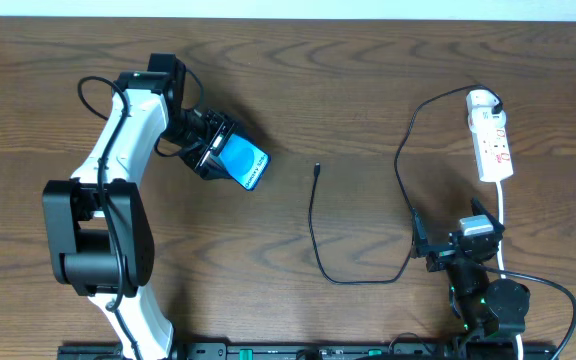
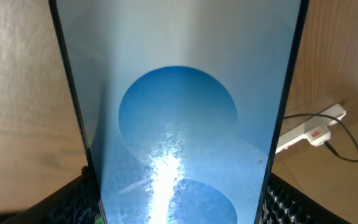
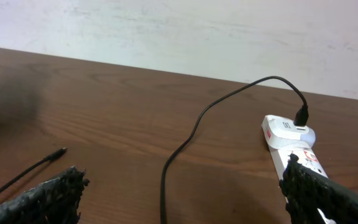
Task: Plug charger to phone and switch on socket
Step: 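Rotate the phone so its bottom port faces right, hold it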
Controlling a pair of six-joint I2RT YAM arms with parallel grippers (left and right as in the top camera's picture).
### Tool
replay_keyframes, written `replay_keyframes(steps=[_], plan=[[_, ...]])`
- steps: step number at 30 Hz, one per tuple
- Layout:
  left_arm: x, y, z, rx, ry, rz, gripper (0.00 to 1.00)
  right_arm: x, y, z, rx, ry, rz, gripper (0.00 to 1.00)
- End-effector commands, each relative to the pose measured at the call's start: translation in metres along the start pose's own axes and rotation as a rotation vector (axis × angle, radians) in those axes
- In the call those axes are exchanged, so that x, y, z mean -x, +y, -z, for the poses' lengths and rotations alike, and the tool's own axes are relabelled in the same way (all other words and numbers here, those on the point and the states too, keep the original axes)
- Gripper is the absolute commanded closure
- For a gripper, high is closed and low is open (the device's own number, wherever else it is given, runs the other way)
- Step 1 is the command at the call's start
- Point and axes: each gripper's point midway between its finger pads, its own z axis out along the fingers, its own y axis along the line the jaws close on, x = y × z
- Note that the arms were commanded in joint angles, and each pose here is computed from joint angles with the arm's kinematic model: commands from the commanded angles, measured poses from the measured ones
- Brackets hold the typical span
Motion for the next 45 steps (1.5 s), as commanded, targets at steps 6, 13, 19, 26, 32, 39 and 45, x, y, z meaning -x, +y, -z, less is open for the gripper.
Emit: replay_keyframes(steps=[6, 13, 19, 26, 32, 39, 45], plan=[[-0.024, -0.011, 0.008, -0.067, 0.104, 0.066, 0.28, 0.000, 0.001, 0.000, 0.002, 0.000, -0.008, 0.01], [-0.024, -0.011, 0.008, -0.066, 0.104, 0.066, 0.29, 0.000, 0.001, 0.000, 0.002, 0.000, -0.008, 0.01], [-0.024, -0.011, 0.008, -0.066, 0.103, 0.065, 0.33, 0.000, 0.001, 0.000, 0.001, 0.000, -0.008, 0.01], [-0.024, -0.012, 0.008, -0.068, 0.105, 0.066, 0.36, 0.000, 0.001, 0.000, 0.002, 0.000, -0.008, 0.01], [-0.035, -0.021, 0.011, -0.119, 0.172, 0.070, 0.36, 0.000, 0.001, 0.000, 0.002, 0.000, -0.008, 0.01], [-0.046, -0.029, 0.014, -0.162, 0.241, 0.130, 0.36, 0.000, 0.001, 0.000, 0.002, 0.000, -0.008, 0.01], [-0.058, -0.040, 0.020, -0.211, 0.328, 0.185, 0.36, 0.000, 0.001, 0.000, 0.002, 0.000, -0.008, 0.01]])
